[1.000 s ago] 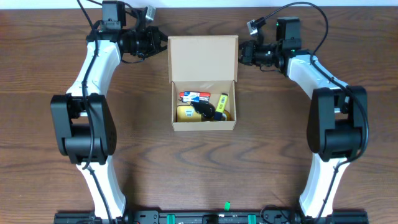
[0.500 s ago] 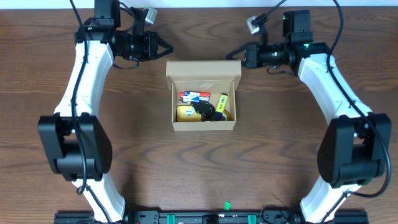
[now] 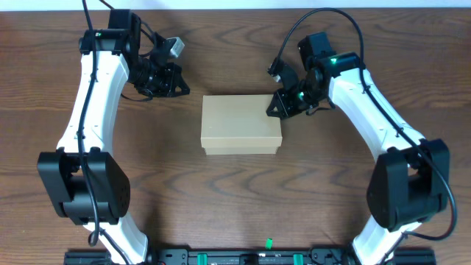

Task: Pack container
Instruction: 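Fold the lid forward over the box with both grippers, then press down on the closed lid with both grippers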

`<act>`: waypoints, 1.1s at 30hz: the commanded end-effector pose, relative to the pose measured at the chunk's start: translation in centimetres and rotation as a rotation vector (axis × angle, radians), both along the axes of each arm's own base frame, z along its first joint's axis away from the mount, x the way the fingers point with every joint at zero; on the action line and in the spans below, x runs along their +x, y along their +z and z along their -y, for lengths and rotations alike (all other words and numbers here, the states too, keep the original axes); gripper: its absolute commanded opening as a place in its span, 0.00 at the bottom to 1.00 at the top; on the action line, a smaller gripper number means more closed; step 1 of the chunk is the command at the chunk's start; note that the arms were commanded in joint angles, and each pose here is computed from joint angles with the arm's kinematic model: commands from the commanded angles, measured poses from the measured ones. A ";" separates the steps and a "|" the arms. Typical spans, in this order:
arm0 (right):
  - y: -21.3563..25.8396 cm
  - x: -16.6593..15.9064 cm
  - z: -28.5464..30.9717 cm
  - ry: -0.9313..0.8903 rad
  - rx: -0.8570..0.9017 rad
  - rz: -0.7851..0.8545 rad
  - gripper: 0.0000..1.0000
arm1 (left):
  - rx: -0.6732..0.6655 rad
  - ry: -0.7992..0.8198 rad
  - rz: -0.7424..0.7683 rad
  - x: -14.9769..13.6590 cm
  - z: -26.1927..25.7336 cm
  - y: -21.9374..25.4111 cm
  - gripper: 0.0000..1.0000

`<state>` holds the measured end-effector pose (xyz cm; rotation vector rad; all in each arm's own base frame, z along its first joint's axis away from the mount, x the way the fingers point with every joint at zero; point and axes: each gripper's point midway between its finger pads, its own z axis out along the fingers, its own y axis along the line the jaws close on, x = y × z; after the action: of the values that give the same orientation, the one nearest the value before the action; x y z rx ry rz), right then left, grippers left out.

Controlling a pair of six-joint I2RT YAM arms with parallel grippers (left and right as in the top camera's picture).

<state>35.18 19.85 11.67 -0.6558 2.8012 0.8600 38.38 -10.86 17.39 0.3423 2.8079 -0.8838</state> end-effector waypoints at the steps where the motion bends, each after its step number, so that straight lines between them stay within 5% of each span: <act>1: 2.0 -0.5 0.6 0.029 -0.050 0.077 0.02 | 0.027 -0.022 0.050 -0.4 -0.2 1.5 0.06; 13: 3.9 -5.0 1.4 0.074 -0.157 0.051 0.02 | 0.152 -0.237 0.136 -5.4 2.8 4.3 0.06; 23: -1.1 -6.9 1.3 0.115 -0.232 0.022 0.01 | 0.114 -0.245 0.055 -6.6 5.1 -2.8 0.06; 33: -1.2 -6.3 1.0 0.112 -0.219 0.049 0.02 | 0.102 -0.228 -0.015 -8.1 5.1 -6.0 0.06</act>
<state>29.13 18.95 10.59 -0.8394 2.8658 0.5709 30.64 -15.79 11.72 0.6984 2.8614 -0.7668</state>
